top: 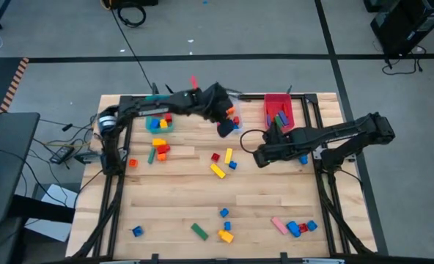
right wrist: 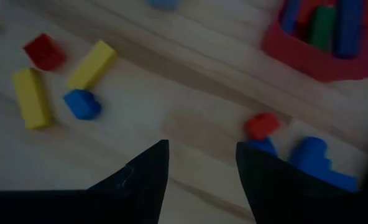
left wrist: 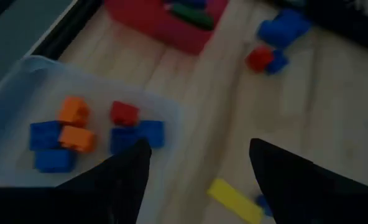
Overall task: Sort blocks by size
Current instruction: Put the red 4 stud game piece into the transparent bin, then put the yellow 1 stud game piece into the blue bin
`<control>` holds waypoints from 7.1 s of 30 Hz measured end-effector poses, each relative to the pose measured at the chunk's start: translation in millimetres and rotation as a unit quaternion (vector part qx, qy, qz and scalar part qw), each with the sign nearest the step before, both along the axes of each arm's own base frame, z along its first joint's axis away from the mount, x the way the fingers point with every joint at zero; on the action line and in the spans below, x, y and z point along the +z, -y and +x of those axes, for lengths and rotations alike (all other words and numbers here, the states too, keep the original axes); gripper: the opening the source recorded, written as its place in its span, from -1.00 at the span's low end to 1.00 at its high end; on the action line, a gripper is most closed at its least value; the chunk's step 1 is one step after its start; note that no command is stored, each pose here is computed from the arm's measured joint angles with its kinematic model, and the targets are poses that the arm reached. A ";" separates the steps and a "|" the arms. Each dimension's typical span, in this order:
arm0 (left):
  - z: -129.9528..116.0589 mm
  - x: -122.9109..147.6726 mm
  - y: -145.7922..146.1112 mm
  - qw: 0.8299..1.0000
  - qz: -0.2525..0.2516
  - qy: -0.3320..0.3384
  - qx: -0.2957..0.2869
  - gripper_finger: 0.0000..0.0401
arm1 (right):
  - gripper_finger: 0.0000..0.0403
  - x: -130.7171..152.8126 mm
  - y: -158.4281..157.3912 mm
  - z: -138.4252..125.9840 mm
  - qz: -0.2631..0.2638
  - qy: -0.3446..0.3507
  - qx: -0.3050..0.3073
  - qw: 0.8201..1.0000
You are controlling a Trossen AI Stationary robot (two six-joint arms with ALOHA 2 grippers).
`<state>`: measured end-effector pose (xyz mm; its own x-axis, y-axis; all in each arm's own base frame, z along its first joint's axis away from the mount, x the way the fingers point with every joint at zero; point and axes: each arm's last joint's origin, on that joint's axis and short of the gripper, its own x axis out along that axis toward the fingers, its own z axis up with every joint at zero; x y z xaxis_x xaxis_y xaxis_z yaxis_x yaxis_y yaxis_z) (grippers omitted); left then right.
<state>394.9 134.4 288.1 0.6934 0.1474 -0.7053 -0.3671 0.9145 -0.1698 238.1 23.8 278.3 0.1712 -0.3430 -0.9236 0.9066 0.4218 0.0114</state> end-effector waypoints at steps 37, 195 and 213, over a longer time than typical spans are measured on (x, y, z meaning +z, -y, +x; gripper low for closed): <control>-100.9 2.8 215.6 0.978 -0.071 0.141 0.134 0.41 | 0.37 -115.2 63.7 -36.6 0.022 -0.120 0.039 0.992; -210.9 -48.1 59.9 0.874 -0.131 -0.210 0.419 0.41 | 0.12 -3.9 -3.9 -11.6 0.002 0.101 0.147 0.984; -190.5 -95.3 34.2 0.786 -0.178 -0.283 0.520 0.41 | 0.12 -3.0 -4.0 -10.0 -0.005 0.105 0.161 0.981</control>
<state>204.4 100.2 192.8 -0.1116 0.1507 -0.9823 -0.9936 0.0027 0.1133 228.1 27.8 275.2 0.4577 -0.2480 -0.8538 0.7043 0.6872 0.1780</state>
